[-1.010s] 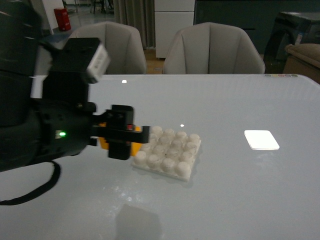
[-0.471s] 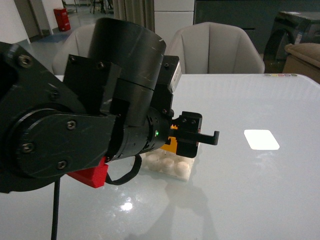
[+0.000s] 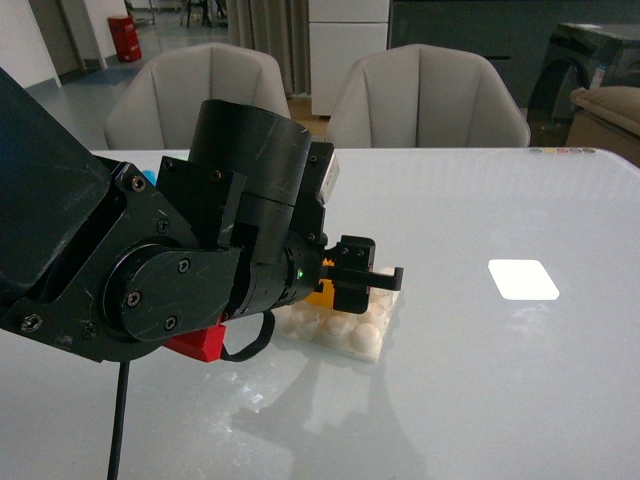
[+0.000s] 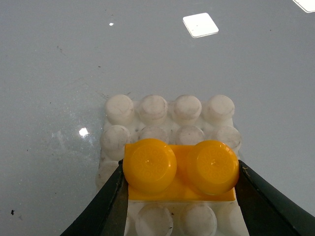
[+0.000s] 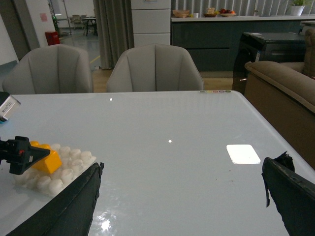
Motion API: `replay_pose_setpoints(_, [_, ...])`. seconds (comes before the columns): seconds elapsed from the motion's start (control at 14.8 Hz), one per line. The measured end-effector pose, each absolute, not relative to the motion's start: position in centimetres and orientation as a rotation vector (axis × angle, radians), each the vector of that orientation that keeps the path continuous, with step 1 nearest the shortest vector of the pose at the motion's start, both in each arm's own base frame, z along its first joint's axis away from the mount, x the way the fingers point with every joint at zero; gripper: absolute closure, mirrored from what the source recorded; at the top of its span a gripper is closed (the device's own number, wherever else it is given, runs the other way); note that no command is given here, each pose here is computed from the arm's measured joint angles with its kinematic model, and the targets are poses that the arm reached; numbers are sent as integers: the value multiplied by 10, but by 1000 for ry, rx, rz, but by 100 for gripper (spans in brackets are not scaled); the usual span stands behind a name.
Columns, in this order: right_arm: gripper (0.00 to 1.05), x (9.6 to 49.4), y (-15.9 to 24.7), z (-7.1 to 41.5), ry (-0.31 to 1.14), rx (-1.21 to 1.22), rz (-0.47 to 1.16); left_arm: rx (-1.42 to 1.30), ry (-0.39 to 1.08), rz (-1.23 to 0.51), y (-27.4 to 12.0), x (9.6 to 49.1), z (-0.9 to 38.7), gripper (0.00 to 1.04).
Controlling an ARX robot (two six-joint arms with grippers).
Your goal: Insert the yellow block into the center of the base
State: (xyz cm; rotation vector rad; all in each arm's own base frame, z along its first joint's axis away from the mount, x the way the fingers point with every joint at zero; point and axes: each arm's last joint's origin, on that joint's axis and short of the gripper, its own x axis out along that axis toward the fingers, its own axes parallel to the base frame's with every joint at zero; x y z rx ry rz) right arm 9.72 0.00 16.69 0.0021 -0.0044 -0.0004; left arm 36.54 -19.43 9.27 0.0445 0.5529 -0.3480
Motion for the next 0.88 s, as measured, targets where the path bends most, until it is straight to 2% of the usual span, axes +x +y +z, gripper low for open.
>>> replay_pose_setpoints(0.88, [6, 97, 0, 167, -4, 2, 0, 41, 544, -348, -198, 363, 82, 50])
